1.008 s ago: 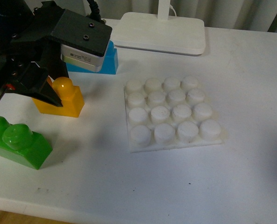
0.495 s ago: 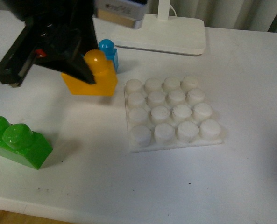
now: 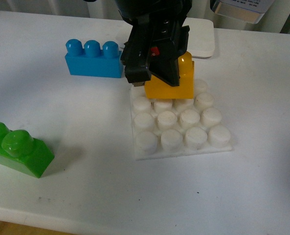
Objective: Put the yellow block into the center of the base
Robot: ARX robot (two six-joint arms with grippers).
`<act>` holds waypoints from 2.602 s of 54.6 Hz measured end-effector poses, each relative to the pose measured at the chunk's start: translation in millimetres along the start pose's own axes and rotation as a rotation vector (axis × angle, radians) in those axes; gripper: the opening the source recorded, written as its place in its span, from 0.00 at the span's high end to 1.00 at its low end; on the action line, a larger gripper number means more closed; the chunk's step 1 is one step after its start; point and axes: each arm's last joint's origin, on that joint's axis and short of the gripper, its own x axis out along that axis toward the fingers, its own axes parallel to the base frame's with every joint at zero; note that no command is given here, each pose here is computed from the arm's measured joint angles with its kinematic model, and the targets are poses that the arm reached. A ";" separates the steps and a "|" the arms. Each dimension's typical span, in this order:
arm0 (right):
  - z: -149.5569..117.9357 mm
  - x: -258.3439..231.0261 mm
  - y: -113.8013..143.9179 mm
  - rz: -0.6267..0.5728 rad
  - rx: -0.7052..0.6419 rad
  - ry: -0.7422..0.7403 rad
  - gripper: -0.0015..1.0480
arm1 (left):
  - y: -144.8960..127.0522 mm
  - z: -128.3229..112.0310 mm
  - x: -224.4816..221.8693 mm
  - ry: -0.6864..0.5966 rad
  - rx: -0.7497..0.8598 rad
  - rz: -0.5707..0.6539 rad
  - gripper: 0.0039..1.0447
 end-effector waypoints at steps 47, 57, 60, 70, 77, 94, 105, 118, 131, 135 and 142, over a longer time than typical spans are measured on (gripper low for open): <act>0.0 0.0 0.0 0.000 0.000 0.000 0.09 | 7.1 0.3 17.7 0.025 -0.040 -0.023 0.71; 0.0 0.0 0.0 0.000 0.000 0.000 0.09 | 7.3 6.3 20.2 0.032 -0.042 -0.030 0.71; 0.0 0.0 0.0 0.000 0.000 0.000 0.09 | 7.2 7.8 19.9 0.037 -0.042 -0.033 0.71; 0.0 0.0 0.0 0.000 0.000 0.000 0.09 | 7.2 11.6 20.6 0.054 -0.041 -0.031 0.71; 0.0 0.0 0.0 0.000 0.000 0.000 0.09 | 7.6 14.0 20.4 0.048 -0.047 -0.032 0.71; 0.0 0.0 0.0 0.000 0.000 0.000 0.09 | 6.3 14.5 20.2 0.055 -0.054 -0.046 0.71; 0.0 0.0 0.0 0.000 0.000 0.000 0.09 | 3.5 15.2 23.0 0.056 -0.048 -0.039 0.71; 0.0 0.0 0.0 0.000 0.000 0.000 0.09 | -0.5 18.1 25.2 0.056 -0.061 -0.032 0.71; 0.0 0.0 0.0 0.000 0.000 0.000 0.09 | -2.7 20.0 26.4 0.075 -0.066 -0.028 0.71; 0.0 0.0 0.0 0.000 0.000 0.000 0.09 | -4.7 20.3 27.0 0.073 -0.070 -0.025 0.71; 0.0 0.0 0.0 0.000 0.000 0.000 0.09 | -7.6 19.8 28.2 0.069 -0.079 -0.021 0.71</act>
